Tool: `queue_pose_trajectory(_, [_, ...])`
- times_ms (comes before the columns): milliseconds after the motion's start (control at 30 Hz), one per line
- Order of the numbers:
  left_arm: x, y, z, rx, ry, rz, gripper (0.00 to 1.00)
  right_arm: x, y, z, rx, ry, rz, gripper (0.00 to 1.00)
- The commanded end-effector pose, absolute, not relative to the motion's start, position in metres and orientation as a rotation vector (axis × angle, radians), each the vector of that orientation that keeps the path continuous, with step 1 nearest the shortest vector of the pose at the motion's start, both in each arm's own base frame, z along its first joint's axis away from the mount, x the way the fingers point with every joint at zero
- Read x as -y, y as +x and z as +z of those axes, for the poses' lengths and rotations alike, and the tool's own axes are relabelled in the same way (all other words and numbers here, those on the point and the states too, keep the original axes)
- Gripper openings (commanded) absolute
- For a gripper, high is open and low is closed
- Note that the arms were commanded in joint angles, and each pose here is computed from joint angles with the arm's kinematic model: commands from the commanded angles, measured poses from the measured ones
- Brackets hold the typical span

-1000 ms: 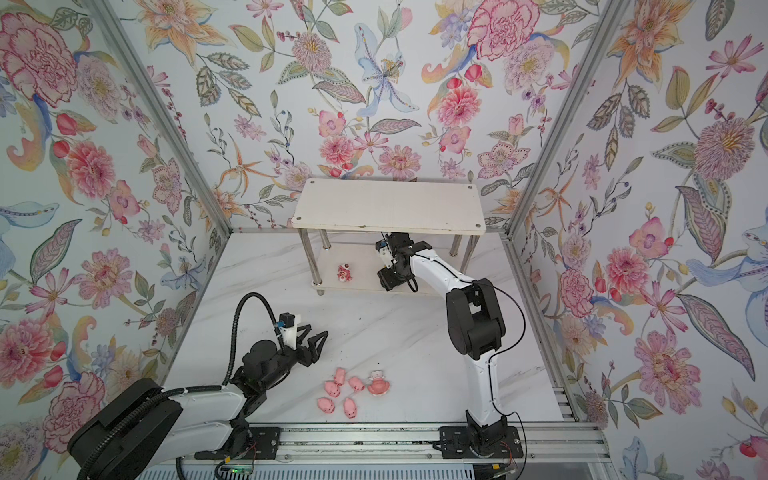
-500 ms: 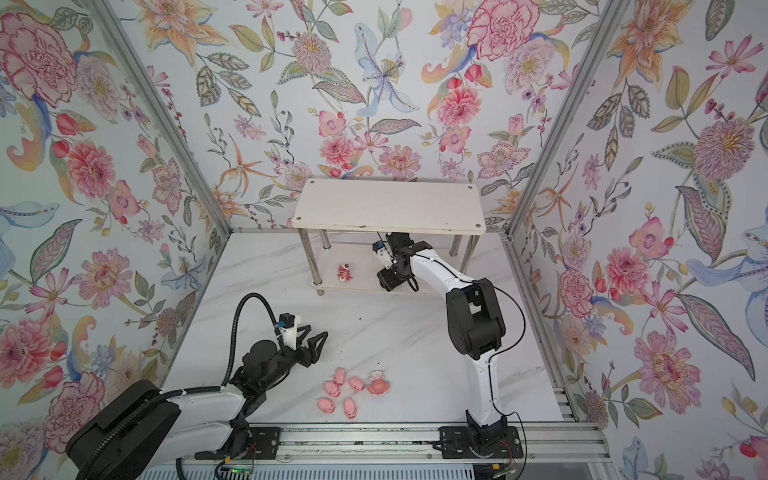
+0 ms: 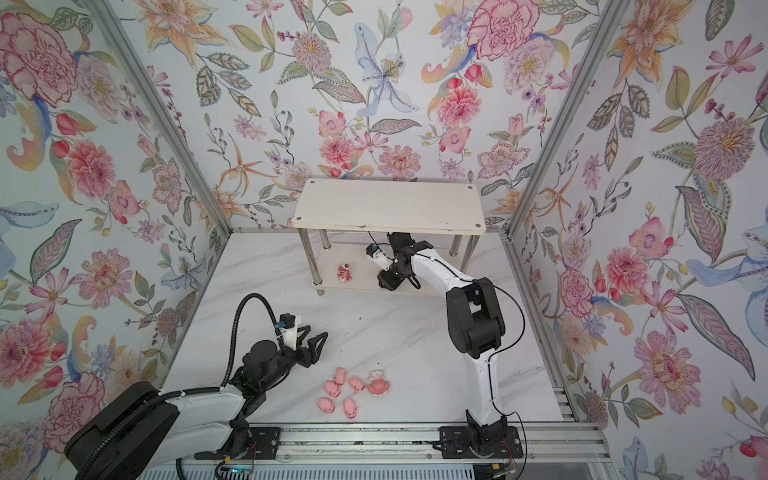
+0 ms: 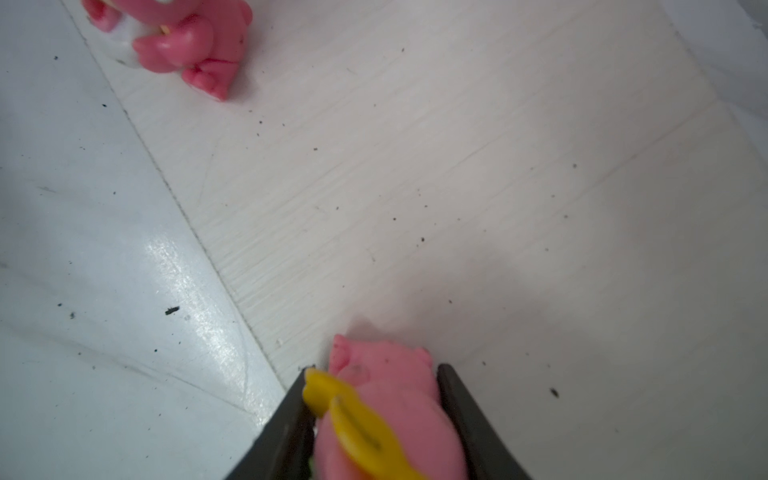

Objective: Place and organize the plastic toys onto the shelf
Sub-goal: 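Lower the pink figure onto the lower shelf beside the pink bear, then open the right gripper and release the pink figure on the shelf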

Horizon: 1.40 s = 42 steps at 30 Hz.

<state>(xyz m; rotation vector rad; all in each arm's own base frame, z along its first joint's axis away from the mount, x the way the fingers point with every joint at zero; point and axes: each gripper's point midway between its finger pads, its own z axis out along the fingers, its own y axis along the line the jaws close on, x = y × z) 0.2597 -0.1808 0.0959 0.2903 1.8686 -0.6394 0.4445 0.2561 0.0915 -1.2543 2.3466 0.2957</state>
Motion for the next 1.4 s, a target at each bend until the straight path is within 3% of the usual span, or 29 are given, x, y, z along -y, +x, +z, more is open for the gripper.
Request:
queue_pose_trajectory(0, [0.18,0.26,0.095,-1.865,0.301,-0.613,0.7,-0.252,0.446,0.079,-2.334,-1.313,0.303,0.47])
queue_pose_trajectory(200, [0.181,0.26,0.095,-1.866,0.295,-0.624,0.7,-0.249,0.451,0.086,-2.362,-1.233,0.314,0.68])
queue_pose_trajectory(467, [0.18,0.258,0.095,-1.859,0.287,-0.634,0.7,-0.257,0.447,0.11,-2.327,-1.114,0.412,0.8])
queue_pose_trajectory(800, [0.172,0.251,0.098,-1.841,0.284,-0.62,0.7,-0.258,0.431,0.143,-2.25,-0.91,0.589,0.84])
queue_pose_trajectory(1367, [0.162,0.244,0.104,-1.808,0.282,-0.59,0.7,-0.219,0.424,0.142,-2.287,-0.699,0.544,0.85])
